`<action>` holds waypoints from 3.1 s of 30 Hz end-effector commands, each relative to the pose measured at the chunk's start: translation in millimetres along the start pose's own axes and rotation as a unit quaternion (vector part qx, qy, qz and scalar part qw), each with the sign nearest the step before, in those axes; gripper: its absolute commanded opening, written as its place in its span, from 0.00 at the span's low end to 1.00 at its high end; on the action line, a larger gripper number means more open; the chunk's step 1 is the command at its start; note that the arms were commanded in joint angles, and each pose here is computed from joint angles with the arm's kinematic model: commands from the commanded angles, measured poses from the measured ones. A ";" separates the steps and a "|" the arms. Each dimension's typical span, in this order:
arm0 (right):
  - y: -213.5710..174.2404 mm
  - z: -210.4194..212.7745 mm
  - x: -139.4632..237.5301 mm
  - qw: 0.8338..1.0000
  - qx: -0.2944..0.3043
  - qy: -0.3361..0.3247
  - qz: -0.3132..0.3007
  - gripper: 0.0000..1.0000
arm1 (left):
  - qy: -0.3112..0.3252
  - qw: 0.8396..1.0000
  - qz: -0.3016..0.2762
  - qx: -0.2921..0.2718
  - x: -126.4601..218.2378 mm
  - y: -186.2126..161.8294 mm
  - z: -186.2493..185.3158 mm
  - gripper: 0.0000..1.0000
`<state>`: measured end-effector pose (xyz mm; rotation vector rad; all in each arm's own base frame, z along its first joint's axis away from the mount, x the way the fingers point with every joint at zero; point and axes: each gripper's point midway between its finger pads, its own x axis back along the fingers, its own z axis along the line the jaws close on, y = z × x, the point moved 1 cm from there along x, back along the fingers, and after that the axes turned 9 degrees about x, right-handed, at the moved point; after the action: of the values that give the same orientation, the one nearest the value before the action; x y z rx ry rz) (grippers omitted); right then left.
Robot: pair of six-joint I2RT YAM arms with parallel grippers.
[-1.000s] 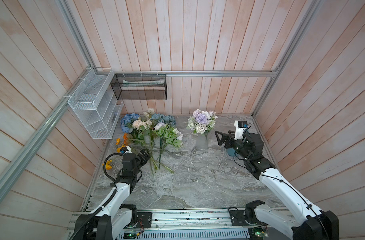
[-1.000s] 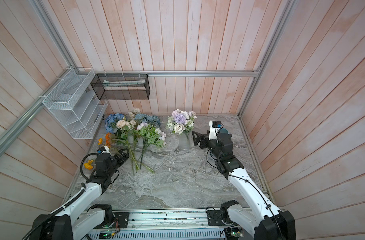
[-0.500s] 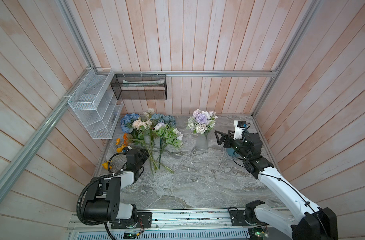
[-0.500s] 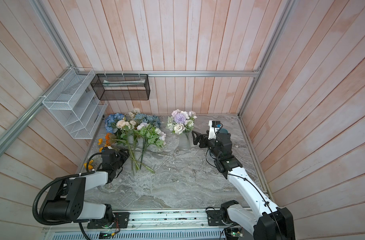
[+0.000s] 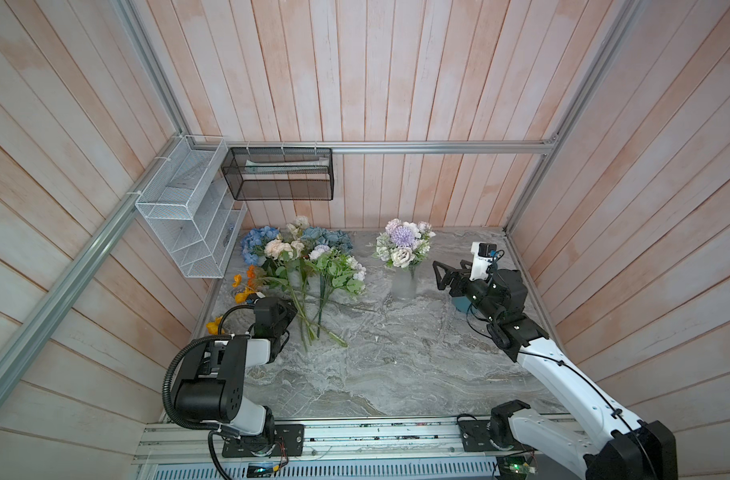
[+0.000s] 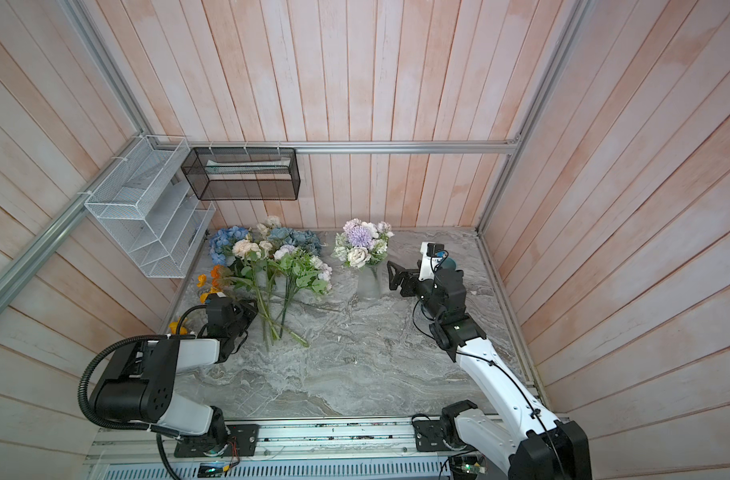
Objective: Arrange the flowers into the vase
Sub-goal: 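Grasp stems in the pile with the left gripper while the right gripper rises, then lift the yellow poppy stems with the left gripper toward the approaching right gripper, then close the right gripper on the poppy stems beside the left gripper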
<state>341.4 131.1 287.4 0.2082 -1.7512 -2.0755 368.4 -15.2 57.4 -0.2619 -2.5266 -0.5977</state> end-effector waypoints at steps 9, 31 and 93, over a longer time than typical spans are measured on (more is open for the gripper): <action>11.9 -0.1 8.2 1.000 0.004 -0.008 -0.025 0.98 | 0.010 1.000 -0.013 0.015 -7.7 3.1 10.3 0.33; 16.4 4.3 10.8 0.999 -0.008 -0.001 -0.041 0.98 | -0.019 0.997 -0.058 0.045 37.4 17.2 0.5 0.00; 10.1 245.0 11.5 0.896 0.118 0.428 0.020 0.84 | -0.528 0.795 0.047 -0.296 210.6 -75.8 -309.9 0.00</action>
<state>255.8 331.1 337.5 0.8955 -1.4546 -1.4274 324.6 -208.8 366.6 -1.1805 -3.1497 -1.4323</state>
